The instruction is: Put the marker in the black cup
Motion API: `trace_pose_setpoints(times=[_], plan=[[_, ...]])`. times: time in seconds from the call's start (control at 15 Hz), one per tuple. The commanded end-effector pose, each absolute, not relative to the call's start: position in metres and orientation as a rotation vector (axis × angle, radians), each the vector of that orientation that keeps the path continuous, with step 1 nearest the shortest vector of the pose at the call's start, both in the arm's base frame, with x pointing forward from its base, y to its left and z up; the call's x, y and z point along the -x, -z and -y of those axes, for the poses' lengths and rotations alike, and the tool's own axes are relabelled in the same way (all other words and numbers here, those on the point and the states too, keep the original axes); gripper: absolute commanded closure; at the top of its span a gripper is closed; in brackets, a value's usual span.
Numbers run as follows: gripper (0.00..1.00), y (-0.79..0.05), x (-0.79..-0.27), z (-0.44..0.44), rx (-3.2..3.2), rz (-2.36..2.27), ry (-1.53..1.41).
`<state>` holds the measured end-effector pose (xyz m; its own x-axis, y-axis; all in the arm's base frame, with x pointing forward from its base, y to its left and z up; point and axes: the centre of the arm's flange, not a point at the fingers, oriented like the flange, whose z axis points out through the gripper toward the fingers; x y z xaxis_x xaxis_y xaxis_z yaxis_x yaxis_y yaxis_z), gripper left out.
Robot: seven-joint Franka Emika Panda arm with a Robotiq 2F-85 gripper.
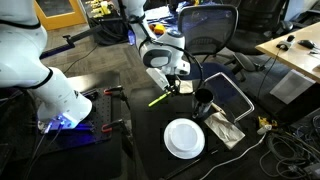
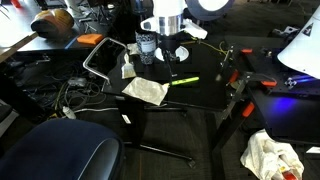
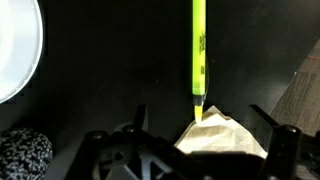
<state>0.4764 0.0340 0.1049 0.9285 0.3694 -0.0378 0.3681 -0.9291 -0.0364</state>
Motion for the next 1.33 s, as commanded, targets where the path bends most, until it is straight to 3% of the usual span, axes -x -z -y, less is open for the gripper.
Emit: trace_pose_setpoints(times=[0.0, 1.27], plan=[[0.00, -0.084, -0.495, -0.027, 3.036, 0.600, -0.085], [0.00, -0.066, -0.469, -0.028, 3.026, 0.580, -0.126]])
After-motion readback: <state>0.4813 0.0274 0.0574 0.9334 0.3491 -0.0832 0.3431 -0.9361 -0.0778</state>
